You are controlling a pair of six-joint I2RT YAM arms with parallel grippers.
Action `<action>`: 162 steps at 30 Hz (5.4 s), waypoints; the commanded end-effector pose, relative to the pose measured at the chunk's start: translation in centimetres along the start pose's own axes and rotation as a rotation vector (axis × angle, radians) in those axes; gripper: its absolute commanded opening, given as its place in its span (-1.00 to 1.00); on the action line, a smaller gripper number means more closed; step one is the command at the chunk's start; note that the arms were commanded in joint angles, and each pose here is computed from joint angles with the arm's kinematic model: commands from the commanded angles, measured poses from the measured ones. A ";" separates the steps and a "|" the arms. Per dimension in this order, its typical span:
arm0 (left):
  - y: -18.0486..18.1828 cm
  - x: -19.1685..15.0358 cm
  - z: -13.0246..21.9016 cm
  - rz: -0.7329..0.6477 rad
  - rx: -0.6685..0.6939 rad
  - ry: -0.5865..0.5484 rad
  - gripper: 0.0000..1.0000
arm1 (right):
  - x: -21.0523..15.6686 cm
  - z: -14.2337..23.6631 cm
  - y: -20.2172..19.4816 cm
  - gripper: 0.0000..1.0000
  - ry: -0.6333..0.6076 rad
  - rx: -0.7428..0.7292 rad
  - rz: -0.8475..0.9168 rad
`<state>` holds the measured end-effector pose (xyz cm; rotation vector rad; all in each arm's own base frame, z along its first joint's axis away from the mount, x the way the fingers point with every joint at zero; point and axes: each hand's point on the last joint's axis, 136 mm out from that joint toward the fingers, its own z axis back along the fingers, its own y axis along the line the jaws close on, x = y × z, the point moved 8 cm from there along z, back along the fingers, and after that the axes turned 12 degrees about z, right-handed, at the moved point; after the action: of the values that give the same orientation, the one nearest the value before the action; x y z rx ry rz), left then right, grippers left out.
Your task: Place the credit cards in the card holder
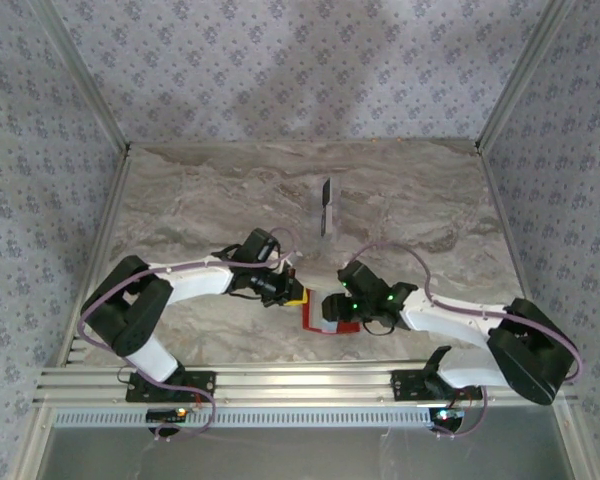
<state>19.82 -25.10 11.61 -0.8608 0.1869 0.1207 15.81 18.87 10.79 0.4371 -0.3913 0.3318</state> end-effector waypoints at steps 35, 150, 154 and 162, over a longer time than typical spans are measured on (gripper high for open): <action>-0.5 -1.8 3.5 0.133 -0.011 -0.085 -1.00 | 1.4 -0.2 7.1 0.49 -0.092 0.055 0.191; 5.9 -0.5 7.1 0.107 0.282 -0.216 -0.29 | 11.0 6.9 0.4 0.58 -0.237 -0.129 0.176; 6.0 -0.4 7.2 0.080 0.287 -0.236 -0.27 | 14.5 6.7 -1.5 0.59 -0.209 -0.189 0.133; 6.5 -0.5 6.7 0.068 0.271 -0.229 -0.26 | 20.2 4.4 -2.8 0.61 -0.068 -0.269 0.156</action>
<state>19.13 -15.94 11.45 -0.5605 0.0221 0.2729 33.18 19.16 22.22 0.2178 -0.6062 0.3551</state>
